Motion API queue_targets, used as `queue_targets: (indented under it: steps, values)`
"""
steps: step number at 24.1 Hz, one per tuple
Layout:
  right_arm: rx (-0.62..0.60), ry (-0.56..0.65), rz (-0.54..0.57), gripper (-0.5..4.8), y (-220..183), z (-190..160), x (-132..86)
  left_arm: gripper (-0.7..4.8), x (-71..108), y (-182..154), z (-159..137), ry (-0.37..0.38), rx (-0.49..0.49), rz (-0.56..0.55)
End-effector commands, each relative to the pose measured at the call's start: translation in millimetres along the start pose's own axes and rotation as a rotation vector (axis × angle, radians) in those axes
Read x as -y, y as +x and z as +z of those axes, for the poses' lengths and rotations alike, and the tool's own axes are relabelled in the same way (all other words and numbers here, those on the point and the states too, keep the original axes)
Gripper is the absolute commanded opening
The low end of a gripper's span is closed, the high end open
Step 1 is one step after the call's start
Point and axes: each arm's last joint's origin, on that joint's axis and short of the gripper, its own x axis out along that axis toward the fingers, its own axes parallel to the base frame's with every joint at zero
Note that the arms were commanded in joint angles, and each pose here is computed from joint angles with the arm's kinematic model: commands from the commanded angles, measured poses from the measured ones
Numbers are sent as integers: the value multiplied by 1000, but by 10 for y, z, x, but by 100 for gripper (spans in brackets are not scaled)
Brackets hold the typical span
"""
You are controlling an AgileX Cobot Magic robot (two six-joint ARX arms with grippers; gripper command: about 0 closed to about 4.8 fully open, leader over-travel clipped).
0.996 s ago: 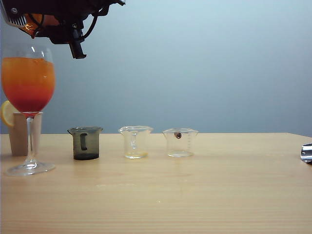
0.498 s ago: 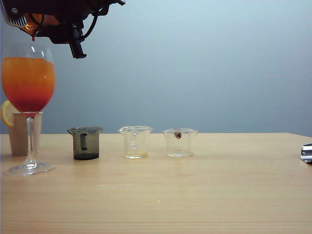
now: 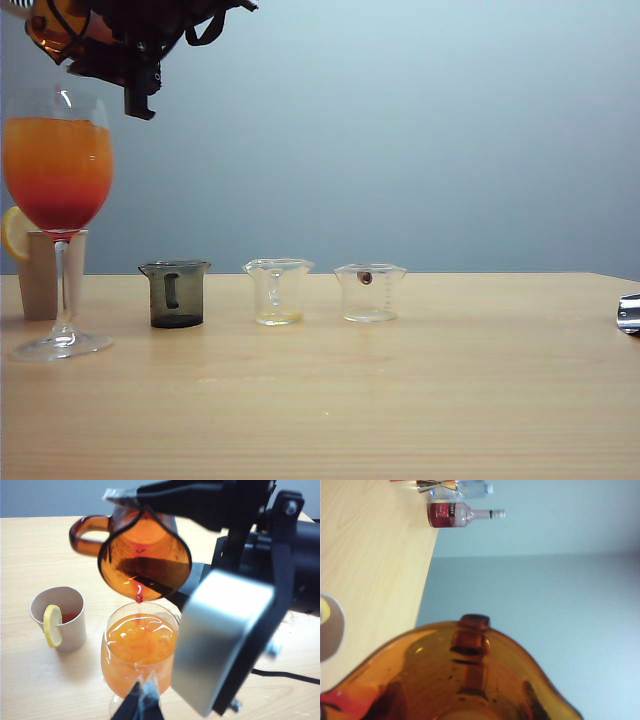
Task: Pick up the fourth measuring cup from the left, pour the grenadine inside into the goblet, and finally put the measuring cup back in its original place.
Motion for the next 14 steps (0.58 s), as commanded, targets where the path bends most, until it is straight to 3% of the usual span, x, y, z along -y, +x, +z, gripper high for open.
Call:
queue_targets:
  steps: [1,7,14]
  values:
    - [-45,227,-77,-6,-21,-54,116,-6,1,-6,12,0,12,-1]
    - [-94,612,-240,-6,-94,-404,252,-6,1,-6,12,0,12,0]
    - [-177,896,-408,-6,-341,-919,486,-6,0,-5,13,0,12,2]
